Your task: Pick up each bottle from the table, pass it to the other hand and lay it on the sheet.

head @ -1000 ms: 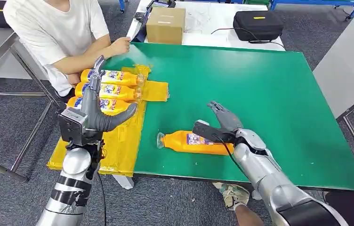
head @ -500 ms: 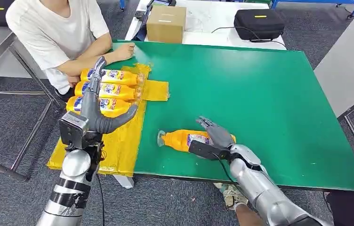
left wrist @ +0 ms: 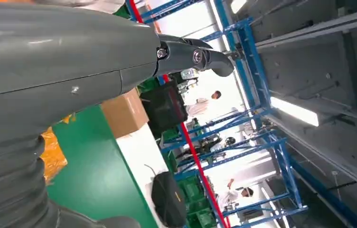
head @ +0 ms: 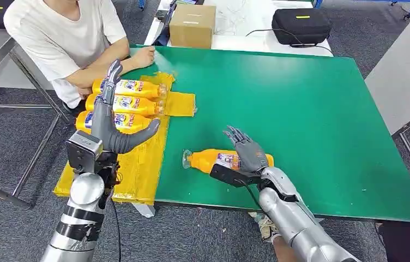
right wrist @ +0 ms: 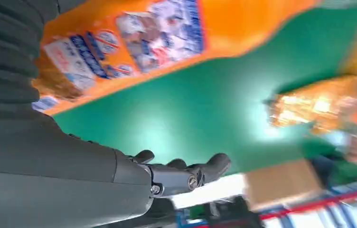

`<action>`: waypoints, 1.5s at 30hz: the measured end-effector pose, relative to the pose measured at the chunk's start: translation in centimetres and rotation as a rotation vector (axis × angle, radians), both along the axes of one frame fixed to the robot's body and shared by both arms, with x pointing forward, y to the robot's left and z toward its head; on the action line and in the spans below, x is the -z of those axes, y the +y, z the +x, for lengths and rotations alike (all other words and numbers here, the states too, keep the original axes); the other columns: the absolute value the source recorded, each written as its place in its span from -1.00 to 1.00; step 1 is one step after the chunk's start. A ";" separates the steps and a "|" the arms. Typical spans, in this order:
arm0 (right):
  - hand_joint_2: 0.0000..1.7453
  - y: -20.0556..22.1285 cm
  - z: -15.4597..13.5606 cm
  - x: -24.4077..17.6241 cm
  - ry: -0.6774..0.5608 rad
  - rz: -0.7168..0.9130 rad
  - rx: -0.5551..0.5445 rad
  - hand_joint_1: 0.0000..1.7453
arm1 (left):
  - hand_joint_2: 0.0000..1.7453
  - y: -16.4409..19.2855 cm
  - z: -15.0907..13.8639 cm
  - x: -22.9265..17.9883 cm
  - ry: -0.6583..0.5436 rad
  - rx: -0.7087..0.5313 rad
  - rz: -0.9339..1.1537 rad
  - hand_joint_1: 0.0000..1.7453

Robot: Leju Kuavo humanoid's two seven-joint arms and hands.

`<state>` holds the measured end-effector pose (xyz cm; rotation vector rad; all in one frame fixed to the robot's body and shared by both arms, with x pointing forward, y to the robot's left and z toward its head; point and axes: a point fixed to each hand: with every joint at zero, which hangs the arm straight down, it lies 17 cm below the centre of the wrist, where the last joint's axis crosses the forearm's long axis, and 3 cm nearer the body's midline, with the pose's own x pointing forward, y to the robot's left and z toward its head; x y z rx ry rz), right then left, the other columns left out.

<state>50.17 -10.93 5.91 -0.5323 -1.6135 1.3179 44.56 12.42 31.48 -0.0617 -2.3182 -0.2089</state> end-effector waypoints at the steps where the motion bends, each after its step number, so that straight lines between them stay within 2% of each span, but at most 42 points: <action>1: 1.00 -0.5 0.2 0.5 0.009 -0.030 0.025 -1.00 | 1.00 0.0 -0.1 0.1 0.002 -0.002 0.001 -1.00; 9: 1.00 -1.9 0.7 1.8 0.013 -0.151 0.081 -1.00 | 1.00 0.7 -0.6 0.7 0.016 -0.022 -0.002 -1.00; 16: 1.00 -2.9 0.1 4.0 0.108 -0.193 0.073 -1.00 | 1.00 1.2 -0.6 1.5 0.034 -0.032 0.002 -1.00; 21: 1.00 -3.8 0.2 4.9 0.132 -0.245 0.081 -1.00 | 1.00 1.4 -0.6 1.6 0.038 -0.036 0.002 -1.00; 30: 1.00 -6.2 1.0 5.3 0.127 -0.325 0.122 -1.00 | 1.00 2.0 -0.5 2.6 0.066 -0.048 0.000 -1.00; 39: 1.00 -10.8 1.7 5.7 0.103 -0.484 0.235 -1.00 | 1.00 2.8 -1.0 3.7 0.093 -0.070 0.000 -1.00; 45: 1.00 -11.7 1.8 5.6 0.091 -0.513 0.258 -1.00 | 1.00 3.2 -1.2 3.8 0.097 -0.081 -0.002 -1.00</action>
